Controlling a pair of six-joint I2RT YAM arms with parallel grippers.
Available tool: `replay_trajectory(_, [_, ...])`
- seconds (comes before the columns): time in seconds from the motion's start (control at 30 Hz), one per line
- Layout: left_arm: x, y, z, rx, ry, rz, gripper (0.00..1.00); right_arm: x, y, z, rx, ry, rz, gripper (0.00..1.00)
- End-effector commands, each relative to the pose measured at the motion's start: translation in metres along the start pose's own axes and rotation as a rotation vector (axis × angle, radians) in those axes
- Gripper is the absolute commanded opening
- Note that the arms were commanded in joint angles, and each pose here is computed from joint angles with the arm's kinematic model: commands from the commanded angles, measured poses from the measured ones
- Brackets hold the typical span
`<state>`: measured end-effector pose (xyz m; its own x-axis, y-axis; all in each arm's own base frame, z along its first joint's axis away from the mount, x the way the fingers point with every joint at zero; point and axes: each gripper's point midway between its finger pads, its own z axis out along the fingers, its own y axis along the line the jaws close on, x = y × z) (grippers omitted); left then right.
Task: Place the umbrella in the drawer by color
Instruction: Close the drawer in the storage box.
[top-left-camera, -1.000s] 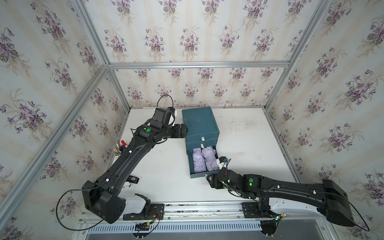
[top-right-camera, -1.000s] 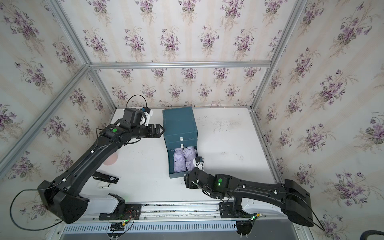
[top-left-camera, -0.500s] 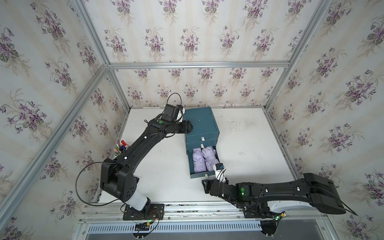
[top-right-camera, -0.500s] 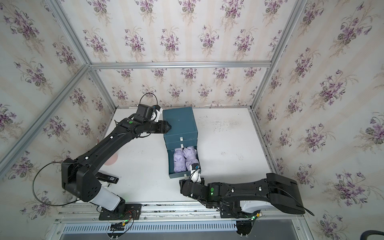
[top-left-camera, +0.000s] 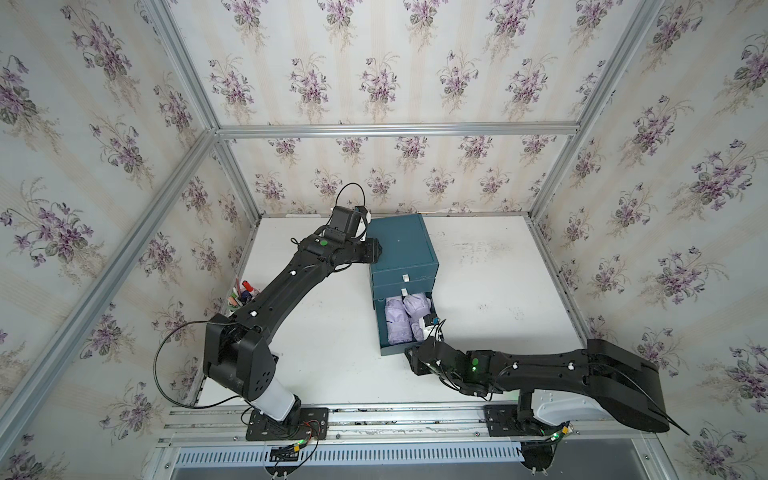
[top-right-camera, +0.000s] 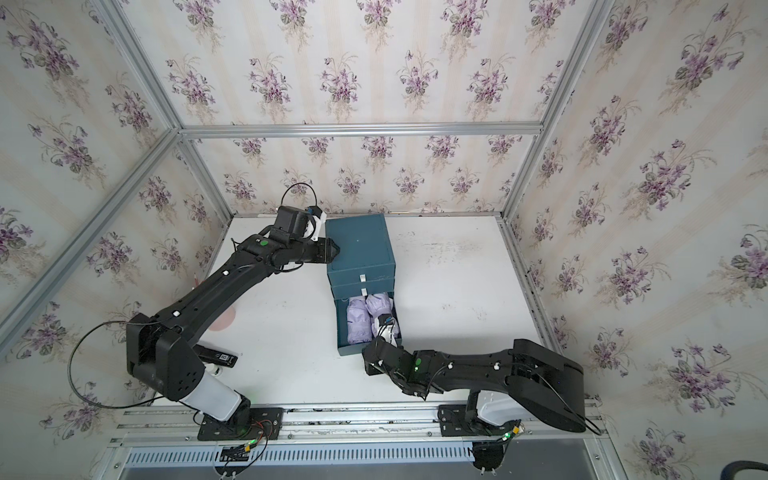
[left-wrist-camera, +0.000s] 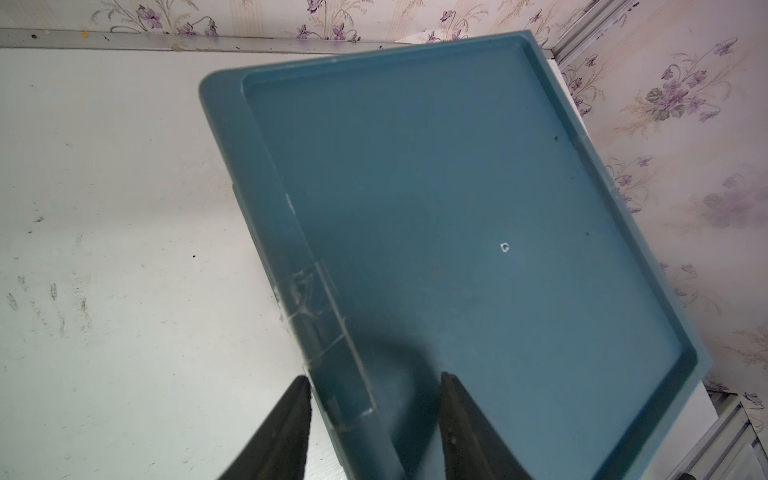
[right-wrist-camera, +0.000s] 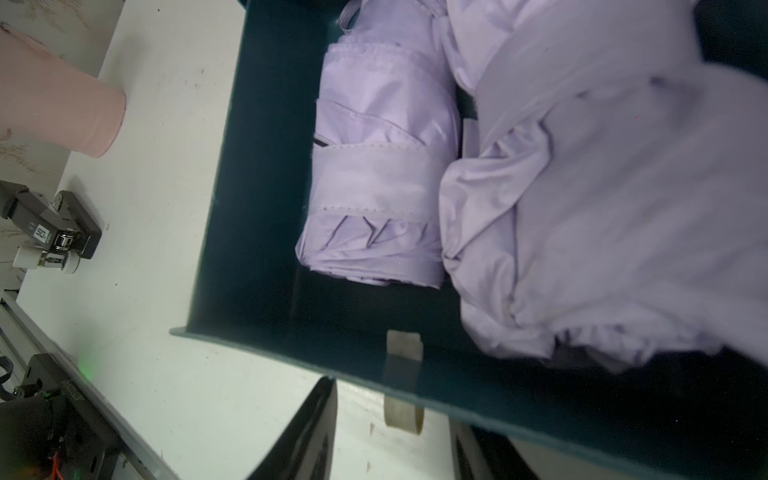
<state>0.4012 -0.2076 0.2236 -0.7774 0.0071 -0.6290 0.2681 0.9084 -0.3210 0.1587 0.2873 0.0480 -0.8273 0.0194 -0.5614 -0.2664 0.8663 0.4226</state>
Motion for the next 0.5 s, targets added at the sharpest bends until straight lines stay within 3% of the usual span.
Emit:
replay_trajectory(0.0, [0.046, 0.026, 0.005, -0.115, 0.18, 0.023, 0.49, -0.003, 0.009, 0.005, -0.041, 0.003, -0.006, 0.44])
replay_trajectory(0.1, [0.048, 0.025, 0.008, -0.109, 0.197, 0.027, 0.45, 0.0, 0.008, 0.011, -0.02, 0.015, -0.018, 0.41])
replay_trajectory(0.3, [0.053, 0.026, 0.012, -0.128, 0.213, 0.054, 0.4, -0.002, 0.004, 0.013, -0.002, -0.006, -0.018, 0.13])
replay_trajectory(0.37, [0.054, 0.026, 0.013, -0.132, 0.217, 0.06, 0.32, -0.006, 0.001, 0.011, 0.013, -0.027, -0.015, 0.03])
replay_trajectory(0.47, [0.056, 0.028, 0.013, -0.152, 0.224, 0.081, 0.17, -0.01, 0.002, 0.008, -0.008, -0.053, -0.017, 0.0])
